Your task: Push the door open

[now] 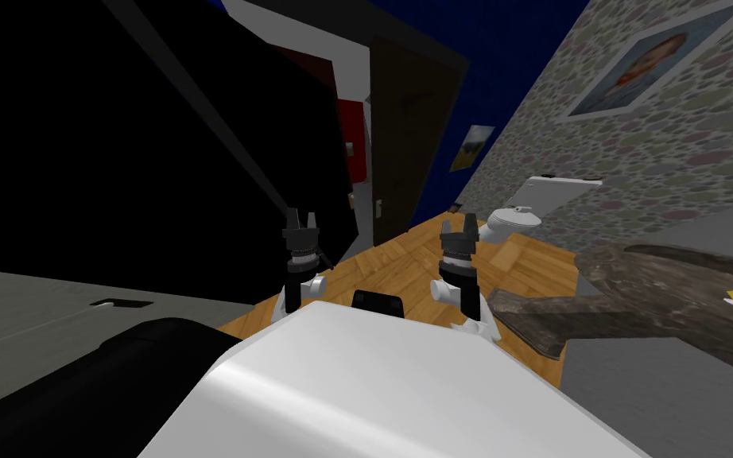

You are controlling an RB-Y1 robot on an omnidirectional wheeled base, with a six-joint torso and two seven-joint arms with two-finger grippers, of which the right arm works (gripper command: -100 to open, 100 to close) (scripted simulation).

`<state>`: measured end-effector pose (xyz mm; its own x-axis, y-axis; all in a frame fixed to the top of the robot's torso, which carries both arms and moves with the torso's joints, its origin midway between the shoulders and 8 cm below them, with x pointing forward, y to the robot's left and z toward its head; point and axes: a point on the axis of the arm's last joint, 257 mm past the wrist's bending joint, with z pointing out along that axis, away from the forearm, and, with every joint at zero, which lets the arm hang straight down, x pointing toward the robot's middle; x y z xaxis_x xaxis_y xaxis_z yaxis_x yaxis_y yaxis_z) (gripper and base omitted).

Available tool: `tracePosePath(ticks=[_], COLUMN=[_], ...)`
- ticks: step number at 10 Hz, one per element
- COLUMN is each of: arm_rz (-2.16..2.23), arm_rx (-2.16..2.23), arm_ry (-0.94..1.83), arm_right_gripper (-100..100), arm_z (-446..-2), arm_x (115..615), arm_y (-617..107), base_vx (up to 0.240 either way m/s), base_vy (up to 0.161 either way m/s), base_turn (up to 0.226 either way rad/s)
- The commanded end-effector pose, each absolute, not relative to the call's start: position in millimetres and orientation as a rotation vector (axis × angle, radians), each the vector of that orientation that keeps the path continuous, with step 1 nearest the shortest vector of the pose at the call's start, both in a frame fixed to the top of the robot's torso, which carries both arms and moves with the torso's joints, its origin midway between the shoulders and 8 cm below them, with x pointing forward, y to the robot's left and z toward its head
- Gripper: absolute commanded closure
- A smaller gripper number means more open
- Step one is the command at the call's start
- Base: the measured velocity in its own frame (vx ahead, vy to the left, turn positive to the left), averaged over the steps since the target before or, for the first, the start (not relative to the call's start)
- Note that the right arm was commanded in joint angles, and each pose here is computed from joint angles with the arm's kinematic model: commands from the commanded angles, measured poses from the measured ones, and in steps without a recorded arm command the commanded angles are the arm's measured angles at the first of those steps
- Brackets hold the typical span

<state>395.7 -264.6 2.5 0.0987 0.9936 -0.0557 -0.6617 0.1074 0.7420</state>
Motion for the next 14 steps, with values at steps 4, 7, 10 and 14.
tracePosePath(ticks=[4,7,10,14], arm_rz=[1.376,1.394,1.402,1.413], arm_rx=[0.676,0.702,0.730,0.768], arm_ry=[0.703,0.740,0.776,0.828], arm_right_gripper=[-100,-100,-100,-100], arm_z=[-23.6,-41.9,-60.7,-86.3], arm_x=[422.5,443.7,459.7,482.5], arm_y=[-255.7,-247.1,-241.3,-231.0], base_vx=[0.080,0.070,0.069,0.065], base_vy=[-0.048,-0.040,-0.041,-0.048], base_turn=[0.068,0.078,0.051,0.075])
